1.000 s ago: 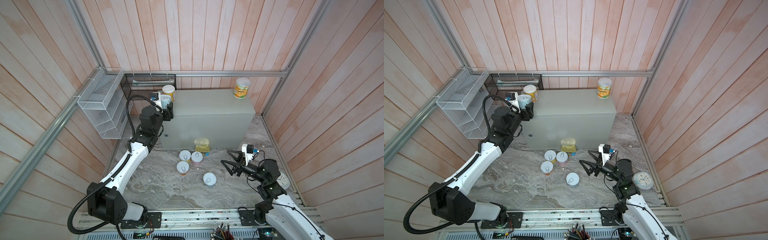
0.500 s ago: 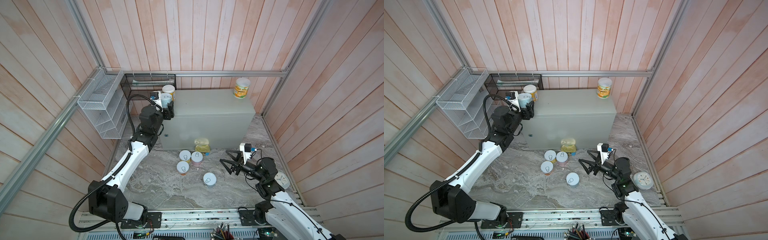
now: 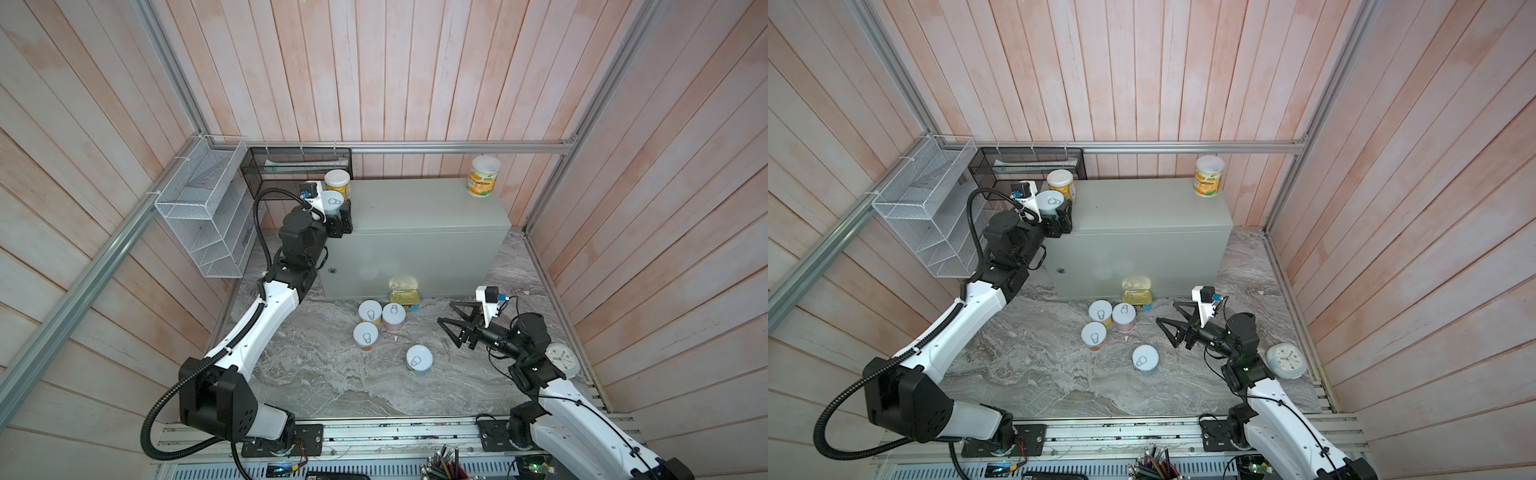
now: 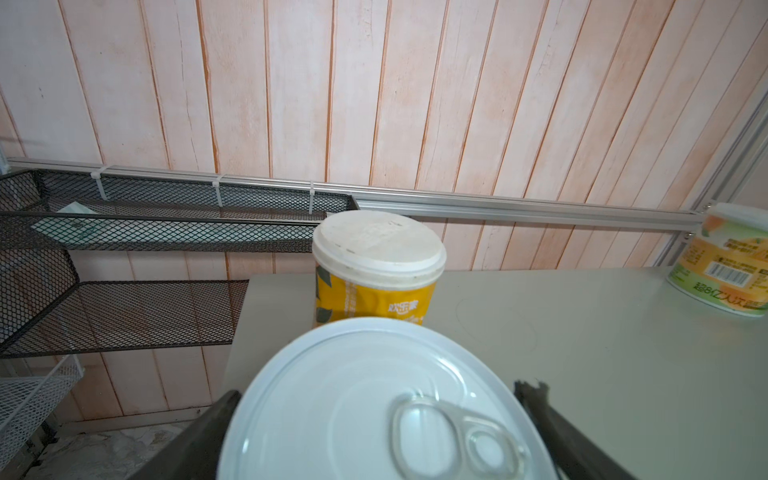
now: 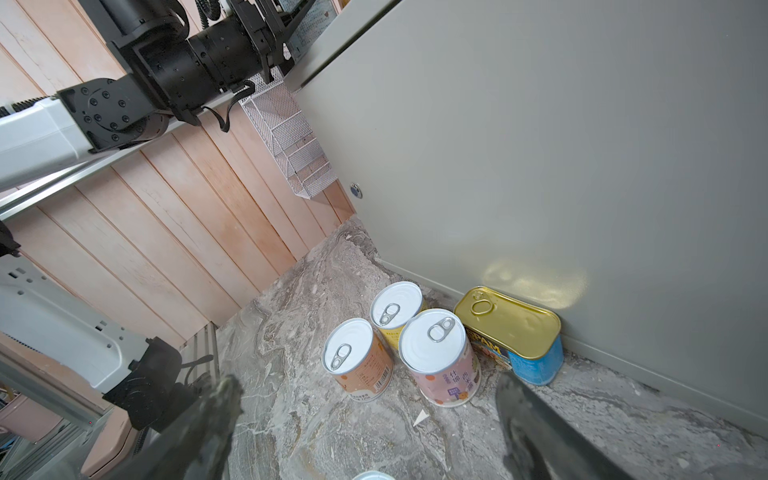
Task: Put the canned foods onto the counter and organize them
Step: 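Set the white-lidded can beside the yellow can and open the left gripper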
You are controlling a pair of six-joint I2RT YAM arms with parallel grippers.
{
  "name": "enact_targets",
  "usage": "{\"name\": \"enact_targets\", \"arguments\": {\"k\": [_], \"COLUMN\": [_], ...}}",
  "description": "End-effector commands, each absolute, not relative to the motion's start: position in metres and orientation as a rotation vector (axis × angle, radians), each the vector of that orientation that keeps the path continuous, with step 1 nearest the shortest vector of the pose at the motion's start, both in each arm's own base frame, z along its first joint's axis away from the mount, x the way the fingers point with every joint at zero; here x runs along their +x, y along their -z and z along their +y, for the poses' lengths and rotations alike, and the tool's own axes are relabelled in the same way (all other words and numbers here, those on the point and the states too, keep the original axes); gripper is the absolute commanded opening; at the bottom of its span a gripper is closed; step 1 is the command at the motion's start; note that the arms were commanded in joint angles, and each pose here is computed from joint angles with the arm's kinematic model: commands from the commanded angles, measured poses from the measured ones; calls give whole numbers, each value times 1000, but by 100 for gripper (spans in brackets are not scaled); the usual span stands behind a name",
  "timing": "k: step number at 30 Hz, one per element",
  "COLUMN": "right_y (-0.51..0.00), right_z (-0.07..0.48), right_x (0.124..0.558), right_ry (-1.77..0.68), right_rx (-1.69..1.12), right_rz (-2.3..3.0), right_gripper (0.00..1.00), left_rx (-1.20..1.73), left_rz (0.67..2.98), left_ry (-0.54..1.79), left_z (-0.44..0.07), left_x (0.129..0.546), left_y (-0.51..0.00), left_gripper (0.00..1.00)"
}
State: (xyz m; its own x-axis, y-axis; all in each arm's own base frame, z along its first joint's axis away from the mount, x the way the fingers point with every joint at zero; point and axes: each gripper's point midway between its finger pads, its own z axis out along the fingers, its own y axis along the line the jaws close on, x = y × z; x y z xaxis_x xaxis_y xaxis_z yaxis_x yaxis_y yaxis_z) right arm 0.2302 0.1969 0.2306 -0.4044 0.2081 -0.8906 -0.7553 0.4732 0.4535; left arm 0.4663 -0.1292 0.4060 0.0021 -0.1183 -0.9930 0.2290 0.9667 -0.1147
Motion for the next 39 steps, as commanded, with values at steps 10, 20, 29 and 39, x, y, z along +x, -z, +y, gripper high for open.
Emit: {"name": "enact_targets", "arguments": {"k": [10, 20, 29, 39], "right_y": [-241, -239, -233, -233], "right_z": [198, 195, 187, 181], "right_x": [230, 237, 259, 253], "right_ry": [-1141, -1126, -1062, -1047], "right_rx": [-494, -456, -335, -312], "right_rz": [1635, 1655, 1720, 1701], "right_gripper": [95, 96, 98, 98], "left_rx": [99, 61, 59, -2], "left_rz": [1547, 1530, 1559, 1633], "left_ry": [256, 267, 203, 130], "left_z": [-131, -118, -108, -90], "left_x": [481, 450, 438, 422], "left_y": [-409, -414, -403, -394], "left_gripper": [100, 100, 100, 100]}}
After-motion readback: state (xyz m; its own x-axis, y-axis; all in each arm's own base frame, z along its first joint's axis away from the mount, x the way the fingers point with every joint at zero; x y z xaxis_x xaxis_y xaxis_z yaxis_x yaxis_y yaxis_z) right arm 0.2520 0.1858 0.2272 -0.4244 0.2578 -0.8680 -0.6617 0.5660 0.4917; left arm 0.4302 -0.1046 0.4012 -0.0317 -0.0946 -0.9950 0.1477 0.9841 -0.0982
